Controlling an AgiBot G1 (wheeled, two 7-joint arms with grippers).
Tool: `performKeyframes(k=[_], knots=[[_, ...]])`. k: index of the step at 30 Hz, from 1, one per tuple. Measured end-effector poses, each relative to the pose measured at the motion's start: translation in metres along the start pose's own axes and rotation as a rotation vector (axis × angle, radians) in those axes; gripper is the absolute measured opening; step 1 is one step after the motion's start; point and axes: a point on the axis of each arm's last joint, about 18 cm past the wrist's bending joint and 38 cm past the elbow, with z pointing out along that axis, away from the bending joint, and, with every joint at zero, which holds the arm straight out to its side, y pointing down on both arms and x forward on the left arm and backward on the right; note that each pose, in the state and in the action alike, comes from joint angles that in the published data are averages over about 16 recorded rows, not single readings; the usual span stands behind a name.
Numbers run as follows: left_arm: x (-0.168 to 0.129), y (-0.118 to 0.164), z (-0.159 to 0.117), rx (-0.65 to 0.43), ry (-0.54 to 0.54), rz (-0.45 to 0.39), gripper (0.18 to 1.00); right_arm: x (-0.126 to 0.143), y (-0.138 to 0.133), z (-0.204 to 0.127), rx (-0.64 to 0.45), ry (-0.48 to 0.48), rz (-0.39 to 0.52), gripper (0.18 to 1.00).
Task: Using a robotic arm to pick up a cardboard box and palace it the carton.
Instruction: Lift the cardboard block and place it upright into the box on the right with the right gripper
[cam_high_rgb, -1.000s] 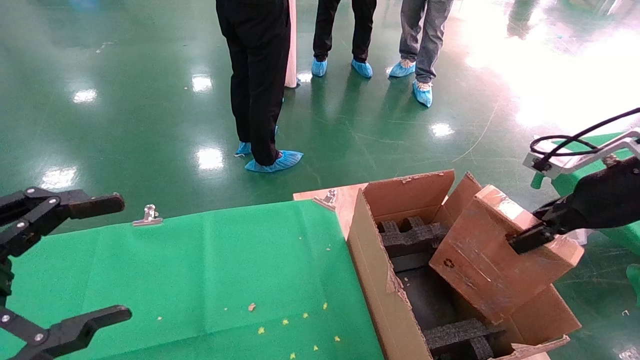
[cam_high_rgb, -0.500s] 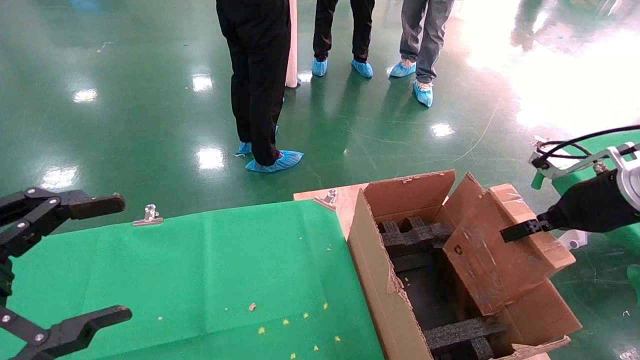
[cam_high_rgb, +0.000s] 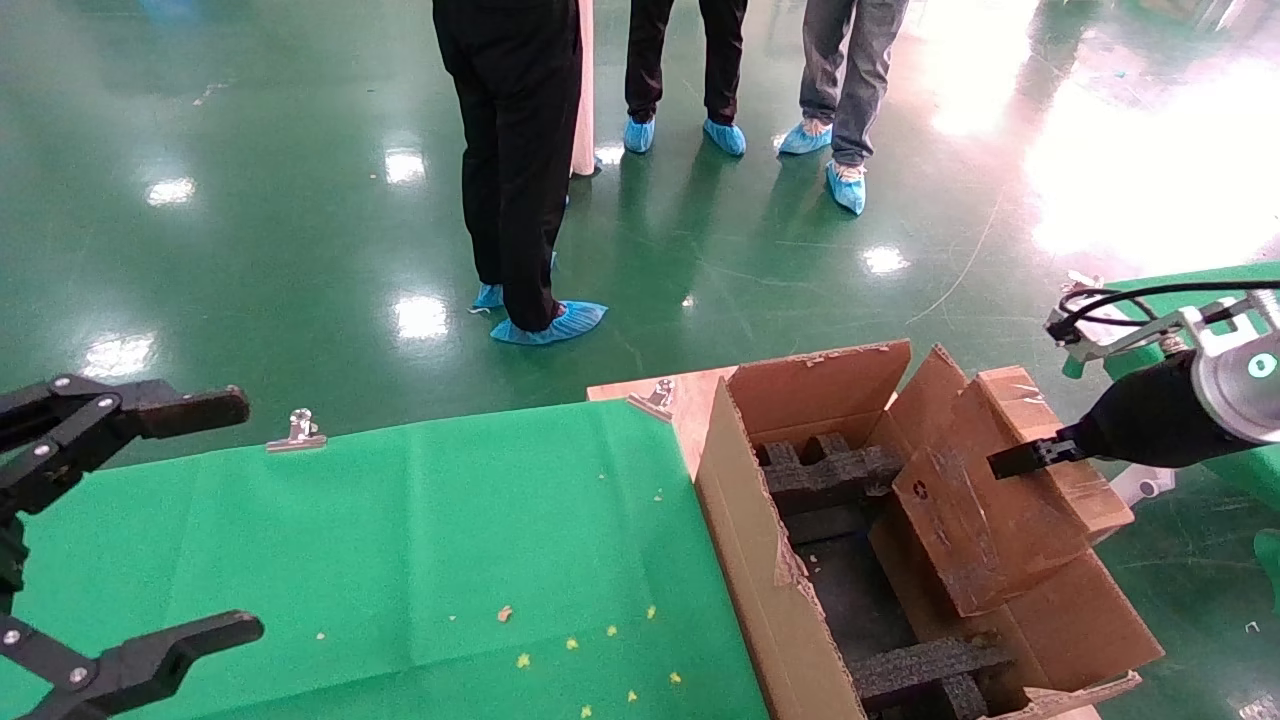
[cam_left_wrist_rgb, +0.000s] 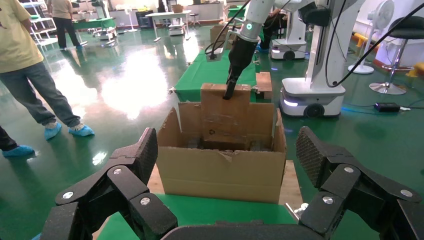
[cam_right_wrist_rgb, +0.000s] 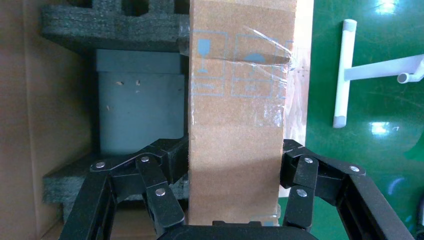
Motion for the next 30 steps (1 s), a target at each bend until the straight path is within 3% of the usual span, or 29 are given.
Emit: performKeyframes(k=[30], knots=[[0.000, 0.000, 0.000, 0.000, 0.000, 0.000, 1.000, -0.026, 0.001, 0.070, -0.029, 0.086, -0.020, 0.292]])
